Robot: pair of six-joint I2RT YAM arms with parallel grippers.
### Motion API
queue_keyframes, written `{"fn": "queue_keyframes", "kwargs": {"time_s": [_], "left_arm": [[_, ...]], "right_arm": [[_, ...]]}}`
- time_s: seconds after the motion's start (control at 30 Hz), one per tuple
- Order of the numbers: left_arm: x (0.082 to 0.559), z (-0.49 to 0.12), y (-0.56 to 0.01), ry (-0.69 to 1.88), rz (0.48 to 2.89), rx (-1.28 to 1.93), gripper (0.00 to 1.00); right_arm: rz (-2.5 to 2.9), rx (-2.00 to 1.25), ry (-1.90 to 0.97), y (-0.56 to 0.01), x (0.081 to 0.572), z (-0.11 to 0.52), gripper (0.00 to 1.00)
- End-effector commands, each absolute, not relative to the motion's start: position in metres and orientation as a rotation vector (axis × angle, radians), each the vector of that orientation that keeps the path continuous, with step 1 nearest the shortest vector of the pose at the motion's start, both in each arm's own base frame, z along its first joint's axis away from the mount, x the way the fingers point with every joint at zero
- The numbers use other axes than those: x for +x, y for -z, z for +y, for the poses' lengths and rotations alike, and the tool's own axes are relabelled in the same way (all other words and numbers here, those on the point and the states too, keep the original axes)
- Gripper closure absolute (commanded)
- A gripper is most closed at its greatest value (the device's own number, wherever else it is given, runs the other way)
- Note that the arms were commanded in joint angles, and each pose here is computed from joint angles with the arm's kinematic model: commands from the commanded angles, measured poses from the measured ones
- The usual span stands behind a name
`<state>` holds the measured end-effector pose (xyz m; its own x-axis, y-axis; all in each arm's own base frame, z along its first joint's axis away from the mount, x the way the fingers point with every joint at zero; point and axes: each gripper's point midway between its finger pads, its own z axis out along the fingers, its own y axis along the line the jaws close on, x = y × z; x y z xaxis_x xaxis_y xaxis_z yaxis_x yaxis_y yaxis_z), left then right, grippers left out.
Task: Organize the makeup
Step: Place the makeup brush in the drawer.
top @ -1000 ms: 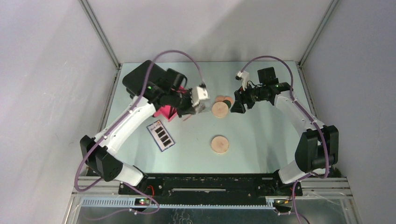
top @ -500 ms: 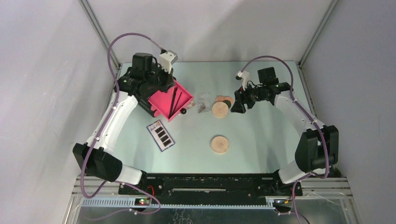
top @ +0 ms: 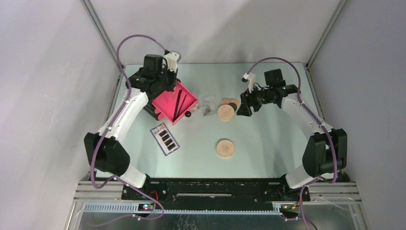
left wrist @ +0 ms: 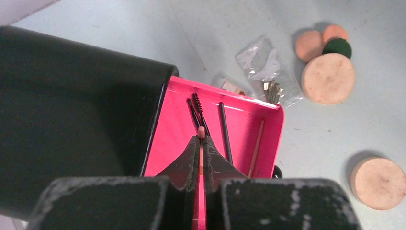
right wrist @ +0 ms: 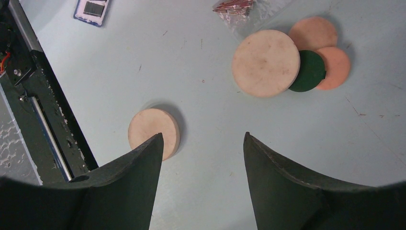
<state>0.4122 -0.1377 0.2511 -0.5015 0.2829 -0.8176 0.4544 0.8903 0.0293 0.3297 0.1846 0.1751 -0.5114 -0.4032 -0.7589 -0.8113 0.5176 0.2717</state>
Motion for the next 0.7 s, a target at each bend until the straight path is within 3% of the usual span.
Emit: {"fn": "queue_keyframes", "kwargs": {"time_s": [0.0,0.33,0.67], "left_arm": [[0.421,-0.13,-0.227,0.183,2.172,0.482,0.96],[0.42,-0.123,-0.199,0.13,2.247,0.505,0.9],[0.419,-0.121,-0.217,0.116,2.208,0.503,0.69]], "right_arm": [[2.066,-1.009,-0.808,-0.191,0.329,0.185,0.29],[2.068,-1.015,-0.803,-0.189,0.329,0.185,0.29],[2.066,-1.019,-0.8,-0.19,0.329,0.186,0.29]]}}
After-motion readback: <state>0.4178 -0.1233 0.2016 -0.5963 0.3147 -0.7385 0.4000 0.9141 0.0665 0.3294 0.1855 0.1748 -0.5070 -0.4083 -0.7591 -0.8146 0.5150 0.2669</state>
